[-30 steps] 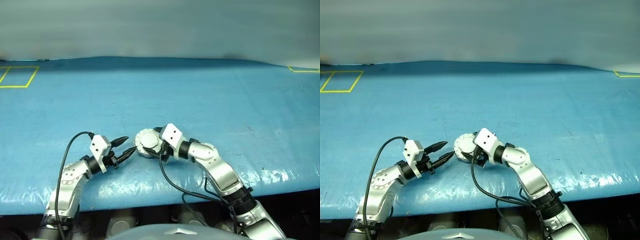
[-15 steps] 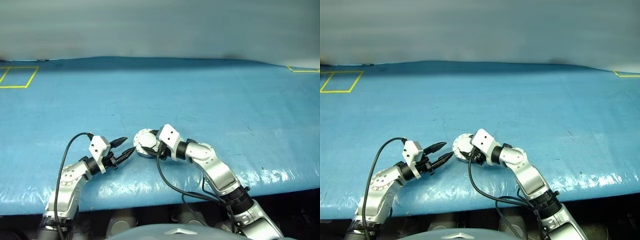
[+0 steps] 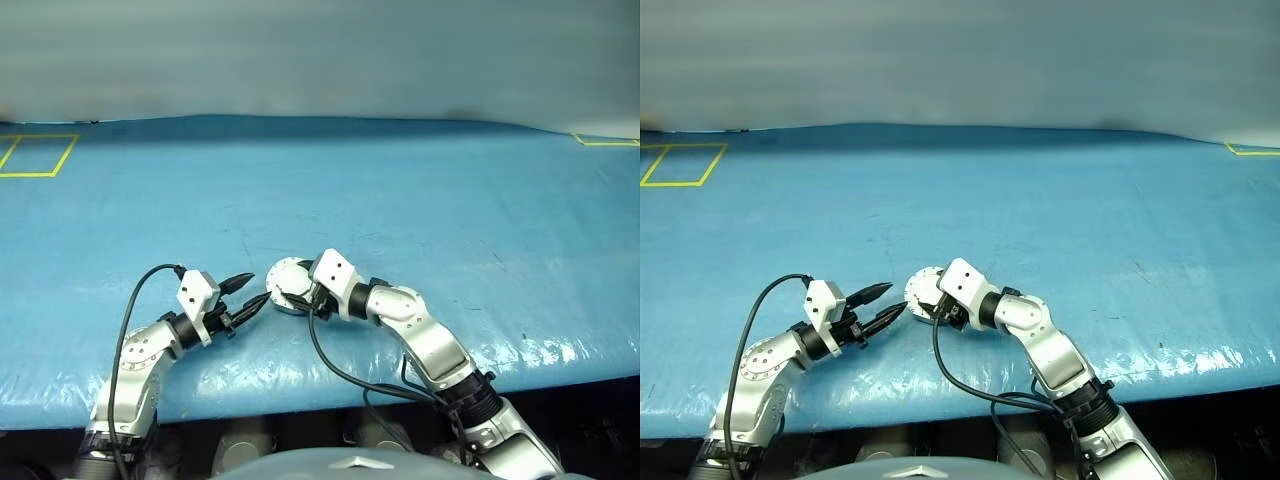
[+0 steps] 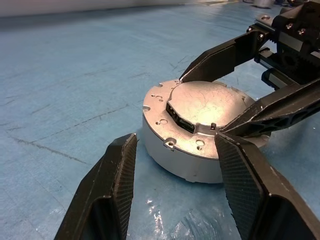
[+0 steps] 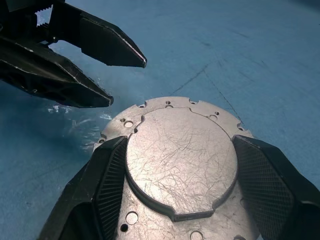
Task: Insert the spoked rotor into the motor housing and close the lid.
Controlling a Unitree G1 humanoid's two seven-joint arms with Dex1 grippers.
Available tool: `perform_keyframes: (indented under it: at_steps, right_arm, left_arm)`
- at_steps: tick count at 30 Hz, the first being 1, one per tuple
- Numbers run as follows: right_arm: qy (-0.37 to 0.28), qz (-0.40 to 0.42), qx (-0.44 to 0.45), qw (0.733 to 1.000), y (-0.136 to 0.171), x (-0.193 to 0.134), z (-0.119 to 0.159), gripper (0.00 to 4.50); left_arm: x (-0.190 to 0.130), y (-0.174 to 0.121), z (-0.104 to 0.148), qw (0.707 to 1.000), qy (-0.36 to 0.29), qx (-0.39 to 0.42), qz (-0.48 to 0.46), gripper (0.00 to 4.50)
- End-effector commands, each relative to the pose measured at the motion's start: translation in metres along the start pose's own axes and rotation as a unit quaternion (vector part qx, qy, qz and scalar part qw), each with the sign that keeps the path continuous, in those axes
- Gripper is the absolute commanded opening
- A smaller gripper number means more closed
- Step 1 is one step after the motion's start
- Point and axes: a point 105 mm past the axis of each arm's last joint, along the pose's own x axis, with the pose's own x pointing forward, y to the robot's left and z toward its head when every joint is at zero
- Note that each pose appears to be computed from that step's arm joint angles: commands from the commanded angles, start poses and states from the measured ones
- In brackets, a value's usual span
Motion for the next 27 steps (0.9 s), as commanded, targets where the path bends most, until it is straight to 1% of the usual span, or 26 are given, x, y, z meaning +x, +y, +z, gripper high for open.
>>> perform_keyframes:
  at_steps: [1,5,8,12,18,21,27]
  right_arm:
    - [0.057,0.000,0.032,0.998,0.006,0.000,-0.033,3.01]
    - [0.059,0.000,0.030,0.998,0.005,0.001,-0.033,3.01]
    - [0.059,0.000,0.029,0.998,0.003,0.001,-0.032,3.01]
    - [0.048,0.011,0.035,0.998,0.005,0.003,-0.028,3.01]
    - [0.055,0.023,0.028,0.998,0.008,0.002,-0.031,3.01]
    - [0.031,0.019,0.031,0.999,0.007,-0.001,-0.022,3.01]
    - [-0.052,0.008,0.044,0.998,-0.001,-0.010,0.012,3.01]
  left_arm:
    - [-0.005,-0.003,0.020,1.000,-0.021,0.011,-0.019,2.64]
    - [-0.012,-0.019,0.018,0.998,0.004,0.008,-0.067,2.64]
    - [-0.015,-0.025,0.017,0.996,0.016,0.013,-0.085,2.64]
    - [-0.010,-0.023,0.013,0.997,0.017,0.026,-0.077,2.64]
    - [0.000,-0.015,0.016,0.997,0.000,0.038,-0.065,2.64]
    - [0.001,-0.015,0.015,0.997,0.001,0.037,-0.071,2.64]
    - [0.008,-0.014,0.011,0.995,0.013,0.044,-0.083,2.64]
